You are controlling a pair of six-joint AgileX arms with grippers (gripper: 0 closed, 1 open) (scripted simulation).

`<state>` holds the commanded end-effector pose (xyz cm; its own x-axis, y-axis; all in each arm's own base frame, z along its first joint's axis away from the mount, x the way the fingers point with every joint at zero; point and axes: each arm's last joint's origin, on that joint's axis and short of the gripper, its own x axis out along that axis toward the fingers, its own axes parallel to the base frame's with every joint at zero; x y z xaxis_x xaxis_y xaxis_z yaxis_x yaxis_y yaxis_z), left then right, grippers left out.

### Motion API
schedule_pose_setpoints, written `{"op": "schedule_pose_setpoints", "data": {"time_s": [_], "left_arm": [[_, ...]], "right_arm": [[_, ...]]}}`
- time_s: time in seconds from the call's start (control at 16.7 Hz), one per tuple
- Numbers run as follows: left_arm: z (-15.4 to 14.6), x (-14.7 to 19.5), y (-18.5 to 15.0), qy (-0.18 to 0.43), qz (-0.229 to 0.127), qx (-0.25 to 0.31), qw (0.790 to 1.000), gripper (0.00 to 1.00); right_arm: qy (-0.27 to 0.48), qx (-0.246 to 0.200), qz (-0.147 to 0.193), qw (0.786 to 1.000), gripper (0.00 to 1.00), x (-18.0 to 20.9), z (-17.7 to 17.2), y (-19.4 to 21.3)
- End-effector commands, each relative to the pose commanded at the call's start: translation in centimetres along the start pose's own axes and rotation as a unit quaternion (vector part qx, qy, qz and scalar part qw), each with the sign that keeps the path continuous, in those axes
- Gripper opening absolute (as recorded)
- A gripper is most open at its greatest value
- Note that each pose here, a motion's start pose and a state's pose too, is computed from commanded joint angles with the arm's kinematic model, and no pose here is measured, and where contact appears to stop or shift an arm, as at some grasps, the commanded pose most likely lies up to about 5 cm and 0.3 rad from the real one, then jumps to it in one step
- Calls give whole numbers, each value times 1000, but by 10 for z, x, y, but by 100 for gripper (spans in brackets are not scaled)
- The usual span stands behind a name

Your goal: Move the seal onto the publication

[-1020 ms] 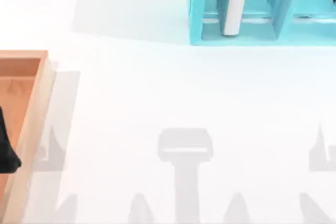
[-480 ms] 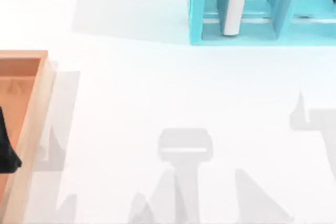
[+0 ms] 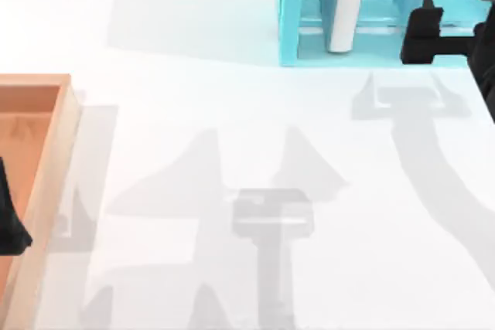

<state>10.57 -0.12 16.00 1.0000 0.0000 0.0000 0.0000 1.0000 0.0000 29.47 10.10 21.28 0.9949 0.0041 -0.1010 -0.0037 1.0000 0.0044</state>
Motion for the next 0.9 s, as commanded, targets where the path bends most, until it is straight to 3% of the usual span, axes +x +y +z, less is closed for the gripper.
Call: {"op": "schedule_pose_setpoints", "data": {"time_s": [0.3,0.54,0.9], "left_arm": [[0,0,0,0,0,0,1000,100],[0,0,0,0,0,0,1000,100],[0,0,0,0,0,0,1000,100]], "right_arm": [[8,-3,-8,1000,100,63,-60,59],[2,-1,-16,1000,100,86,-102,88],[-3,3,-20,1000,100,92,-117,98]]}}
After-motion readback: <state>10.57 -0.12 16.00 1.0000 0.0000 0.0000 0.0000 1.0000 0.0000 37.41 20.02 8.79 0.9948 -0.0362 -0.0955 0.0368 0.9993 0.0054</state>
